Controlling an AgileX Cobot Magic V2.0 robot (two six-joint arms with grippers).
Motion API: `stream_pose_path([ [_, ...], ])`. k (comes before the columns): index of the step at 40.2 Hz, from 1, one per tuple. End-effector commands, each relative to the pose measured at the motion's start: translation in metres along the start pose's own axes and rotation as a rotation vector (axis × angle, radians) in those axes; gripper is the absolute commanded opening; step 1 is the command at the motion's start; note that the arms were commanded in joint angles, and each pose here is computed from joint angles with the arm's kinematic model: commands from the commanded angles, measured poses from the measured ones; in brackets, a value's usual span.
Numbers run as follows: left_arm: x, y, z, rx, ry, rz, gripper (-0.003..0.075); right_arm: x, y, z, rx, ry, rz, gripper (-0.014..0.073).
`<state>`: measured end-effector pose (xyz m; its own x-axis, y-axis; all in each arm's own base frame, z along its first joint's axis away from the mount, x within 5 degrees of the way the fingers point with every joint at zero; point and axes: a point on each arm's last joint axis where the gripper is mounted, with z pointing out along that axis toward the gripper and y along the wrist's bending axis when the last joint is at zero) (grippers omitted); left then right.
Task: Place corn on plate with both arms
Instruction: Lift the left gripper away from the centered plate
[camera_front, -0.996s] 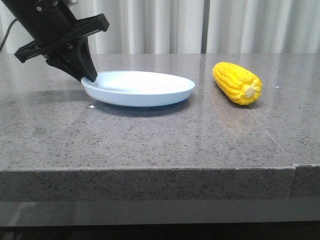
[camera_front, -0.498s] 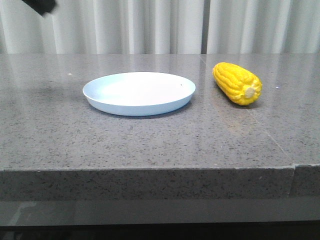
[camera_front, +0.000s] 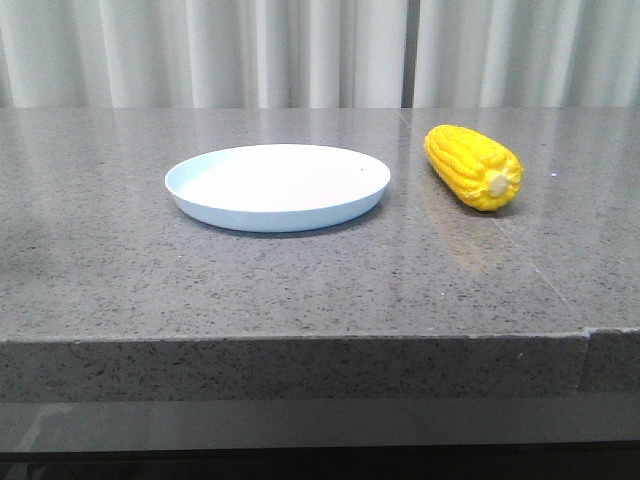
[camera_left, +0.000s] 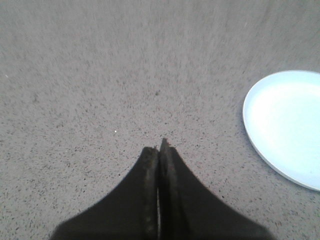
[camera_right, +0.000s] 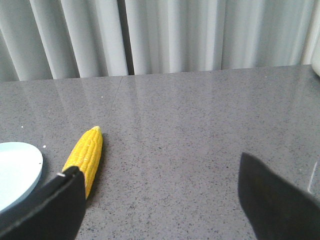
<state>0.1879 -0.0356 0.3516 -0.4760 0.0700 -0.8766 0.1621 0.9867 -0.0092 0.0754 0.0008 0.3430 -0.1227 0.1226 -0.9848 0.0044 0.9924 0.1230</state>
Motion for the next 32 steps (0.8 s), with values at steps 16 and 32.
stream_pose_path([
  [16, 0.078, 0.003, -0.080, 0.031, -0.453, -0.018, -0.0020, -0.017, 0.002, -0.002, -0.005, -0.097, -0.012, 0.0644],
  [32, 0.097, 0.004, -0.093, 0.033, -0.523, -0.019, -0.0020, -0.017, 0.002, -0.002, -0.005, -0.099, -0.012, 0.0644],
])
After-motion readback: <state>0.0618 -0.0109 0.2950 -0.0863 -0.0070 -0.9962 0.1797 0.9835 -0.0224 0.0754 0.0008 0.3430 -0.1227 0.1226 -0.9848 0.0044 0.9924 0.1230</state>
